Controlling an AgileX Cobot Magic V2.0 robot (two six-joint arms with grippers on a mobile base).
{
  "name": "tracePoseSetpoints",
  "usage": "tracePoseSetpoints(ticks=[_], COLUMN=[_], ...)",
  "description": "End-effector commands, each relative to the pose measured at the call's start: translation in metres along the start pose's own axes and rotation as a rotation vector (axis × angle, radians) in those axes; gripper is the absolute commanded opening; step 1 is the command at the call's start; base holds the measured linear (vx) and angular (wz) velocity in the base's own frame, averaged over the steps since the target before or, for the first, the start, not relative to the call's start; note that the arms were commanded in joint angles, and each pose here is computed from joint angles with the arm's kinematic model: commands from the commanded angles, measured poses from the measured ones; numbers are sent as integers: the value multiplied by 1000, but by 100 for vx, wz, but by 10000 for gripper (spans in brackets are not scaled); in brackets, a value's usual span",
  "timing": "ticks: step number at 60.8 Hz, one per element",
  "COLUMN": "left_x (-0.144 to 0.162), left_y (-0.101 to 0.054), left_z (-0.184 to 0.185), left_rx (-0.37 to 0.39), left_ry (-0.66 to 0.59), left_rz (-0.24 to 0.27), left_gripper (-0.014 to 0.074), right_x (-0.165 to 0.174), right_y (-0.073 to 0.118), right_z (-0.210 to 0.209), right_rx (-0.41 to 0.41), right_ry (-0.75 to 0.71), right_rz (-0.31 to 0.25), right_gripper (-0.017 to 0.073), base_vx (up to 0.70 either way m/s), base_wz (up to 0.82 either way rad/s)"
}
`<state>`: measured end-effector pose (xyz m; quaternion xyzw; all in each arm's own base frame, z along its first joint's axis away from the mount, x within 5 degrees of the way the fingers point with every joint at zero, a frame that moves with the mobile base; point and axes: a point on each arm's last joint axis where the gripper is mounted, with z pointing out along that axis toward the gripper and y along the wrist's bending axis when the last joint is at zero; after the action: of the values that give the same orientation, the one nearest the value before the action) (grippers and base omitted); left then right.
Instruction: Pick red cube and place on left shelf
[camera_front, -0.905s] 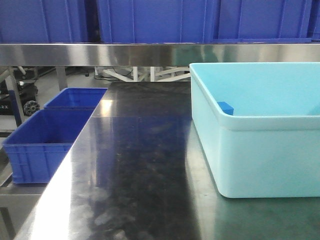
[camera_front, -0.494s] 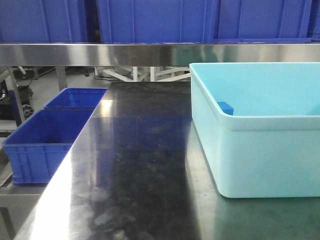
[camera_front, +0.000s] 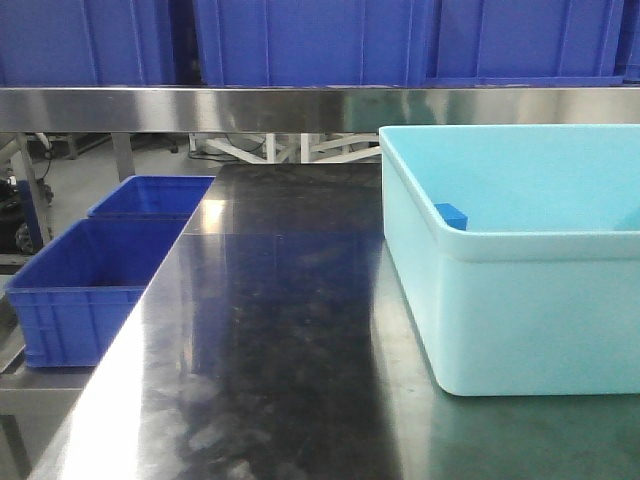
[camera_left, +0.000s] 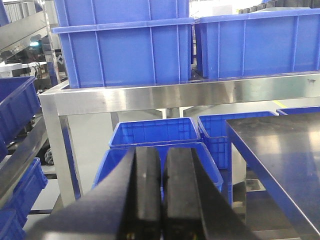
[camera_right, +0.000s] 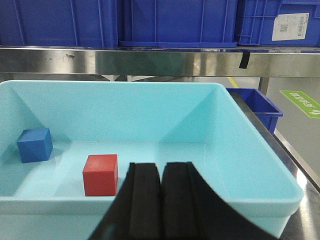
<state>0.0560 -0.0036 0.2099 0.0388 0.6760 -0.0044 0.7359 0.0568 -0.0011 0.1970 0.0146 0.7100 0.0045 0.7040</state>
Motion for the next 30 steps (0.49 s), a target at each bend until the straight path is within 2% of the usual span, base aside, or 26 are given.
tracePoseSetpoints(ticks=[1,18,30], left_x=[0,0,0], left_y=[1,1,1], left_z=[1,1,1], left_rx=[-8,-8,-8], left_ry=[-54,-54,-54], left_rz=[-4,-4,-4], left_gripper=[106,106,106], right_x=[-18,-19,-26], right_y=[1,1,2], right_z=[-3,-3,-5], right_rx=[-6,-7,-18], right_ry=[-135,-150,-229], right_rz=[-8,-8,7], right_gripper=[52,52,52], base_vx=[0,0,0], base_wz=[0,0,0])
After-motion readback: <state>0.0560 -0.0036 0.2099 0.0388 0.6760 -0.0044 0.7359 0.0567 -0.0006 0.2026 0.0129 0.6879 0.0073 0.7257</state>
